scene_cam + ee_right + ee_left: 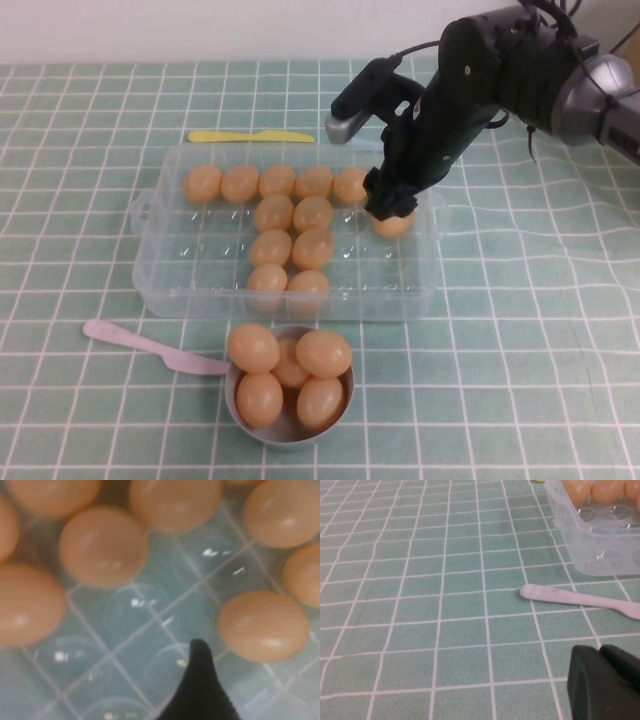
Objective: Take an egg out of the egg box
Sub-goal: Pick up the egg from the plastic box
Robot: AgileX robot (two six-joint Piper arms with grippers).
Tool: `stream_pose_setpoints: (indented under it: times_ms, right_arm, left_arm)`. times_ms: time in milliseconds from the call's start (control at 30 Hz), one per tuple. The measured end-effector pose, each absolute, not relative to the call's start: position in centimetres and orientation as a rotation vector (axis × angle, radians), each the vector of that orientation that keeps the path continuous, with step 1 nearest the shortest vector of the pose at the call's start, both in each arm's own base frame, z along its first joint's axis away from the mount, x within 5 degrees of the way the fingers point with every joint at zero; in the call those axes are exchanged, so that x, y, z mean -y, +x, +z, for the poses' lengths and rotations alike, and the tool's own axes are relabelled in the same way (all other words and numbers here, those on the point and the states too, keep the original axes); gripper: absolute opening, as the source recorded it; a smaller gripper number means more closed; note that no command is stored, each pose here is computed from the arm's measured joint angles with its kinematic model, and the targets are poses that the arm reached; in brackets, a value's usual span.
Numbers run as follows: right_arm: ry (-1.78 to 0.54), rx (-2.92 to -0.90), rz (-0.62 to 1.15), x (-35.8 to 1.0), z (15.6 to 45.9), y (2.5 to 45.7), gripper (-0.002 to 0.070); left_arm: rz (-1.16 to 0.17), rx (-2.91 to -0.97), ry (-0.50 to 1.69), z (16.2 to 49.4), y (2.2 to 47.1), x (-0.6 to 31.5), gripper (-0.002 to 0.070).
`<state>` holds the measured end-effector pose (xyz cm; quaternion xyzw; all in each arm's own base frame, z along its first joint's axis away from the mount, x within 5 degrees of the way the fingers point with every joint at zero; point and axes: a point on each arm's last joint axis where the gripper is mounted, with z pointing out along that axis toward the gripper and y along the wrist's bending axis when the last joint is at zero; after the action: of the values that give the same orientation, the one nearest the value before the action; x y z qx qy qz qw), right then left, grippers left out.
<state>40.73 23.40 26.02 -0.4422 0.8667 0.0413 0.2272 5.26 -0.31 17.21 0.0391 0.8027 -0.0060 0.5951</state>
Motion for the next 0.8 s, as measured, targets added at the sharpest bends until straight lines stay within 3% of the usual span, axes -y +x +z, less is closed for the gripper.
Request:
stream_pose_setpoints:
  times_ms: [233, 800]
  right_arm:
    - [-0.94, -2.49, 0.169, -23.5, 25.5, 41.3, 0.0452]
    - [-0.977, -2.547, 0.11, -23.5, 22.8, 41.9, 0.0457]
  left_arm:
    - [-0.013, -1.865, 0.089, 17.2, 5.3, 0.3, -0.0003]
    - [-0.013, -1.865, 0.089, 17.2, 5.3, 0.3, -0.0003]
